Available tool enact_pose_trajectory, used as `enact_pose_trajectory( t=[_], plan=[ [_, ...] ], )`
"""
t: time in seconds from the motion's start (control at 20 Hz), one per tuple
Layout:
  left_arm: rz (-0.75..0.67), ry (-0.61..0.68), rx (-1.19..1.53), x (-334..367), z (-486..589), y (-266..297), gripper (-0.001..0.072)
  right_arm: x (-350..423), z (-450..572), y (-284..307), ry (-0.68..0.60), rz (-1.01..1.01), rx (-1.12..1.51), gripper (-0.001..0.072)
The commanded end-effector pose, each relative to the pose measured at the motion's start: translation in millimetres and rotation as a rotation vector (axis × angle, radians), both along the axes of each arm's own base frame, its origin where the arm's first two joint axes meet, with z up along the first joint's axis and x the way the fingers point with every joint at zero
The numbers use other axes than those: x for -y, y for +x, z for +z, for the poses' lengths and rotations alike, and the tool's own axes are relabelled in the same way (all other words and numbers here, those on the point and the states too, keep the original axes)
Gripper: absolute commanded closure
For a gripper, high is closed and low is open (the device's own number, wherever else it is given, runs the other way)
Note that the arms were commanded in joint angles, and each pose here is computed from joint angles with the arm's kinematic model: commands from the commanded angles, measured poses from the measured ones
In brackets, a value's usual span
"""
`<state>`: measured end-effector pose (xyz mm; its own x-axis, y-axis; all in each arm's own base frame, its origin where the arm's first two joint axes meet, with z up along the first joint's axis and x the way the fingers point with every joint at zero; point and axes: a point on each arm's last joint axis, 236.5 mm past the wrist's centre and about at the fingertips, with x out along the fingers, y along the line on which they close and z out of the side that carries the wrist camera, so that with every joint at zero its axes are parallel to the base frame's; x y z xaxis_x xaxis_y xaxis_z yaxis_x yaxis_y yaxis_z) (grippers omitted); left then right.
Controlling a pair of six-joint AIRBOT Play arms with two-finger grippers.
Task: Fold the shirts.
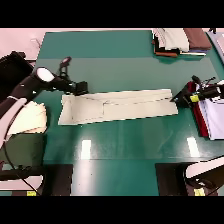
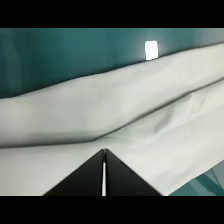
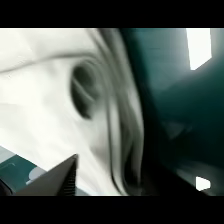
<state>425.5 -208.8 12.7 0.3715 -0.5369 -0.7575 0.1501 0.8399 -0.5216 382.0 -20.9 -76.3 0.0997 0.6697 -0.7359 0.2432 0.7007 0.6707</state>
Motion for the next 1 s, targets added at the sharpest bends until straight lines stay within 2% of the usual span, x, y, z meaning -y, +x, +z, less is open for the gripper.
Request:
enact_pose_trajectory(
  t=[0.0, 0.05, 0.1, 0.15, 0.35, 0.55, 0.95],
  plan=[
    [-0.032, -0.033, 0.002, 52, -16, -2, 0.0679, -23, -9, 18, 0.003, 0.017, 0.059, 0.0434],
    [-0.054, -0.035, -0.006, 65, -22, -3, 0.0679, -25, -4, 24, -0.016, 0.028, 0.094, 0.0592],
    [-0.076, -0.041, -0.014, 79, -26, -3, 0.0679, -27, 6, 29, -0.026, 0.028, 0.128, 0.0672],
    [-0.088, -0.05, -0.023, 93, -28, 0, 0.0679, -25, 21, 34, -0.036, 0.035, 0.163, 0.0693],
    [-0.159, -0.063, -0.03, 146, -40, 7, 0.0679, -45, 127, 50, -0.037, 0.11, 0.382, 0.0693],
    [-0.197, -0.075, -0.055, 188, -58, 6, 0.0679, -107, 227, 47, -0.024, 0.189, 0.597, 0.0694],
    [-0.226, -0.06, -0.105, 203, -79, -5, 0.0679, -212, 307, 22, 0.034, 0.324, 0.781, 0.0693]
  ],
)
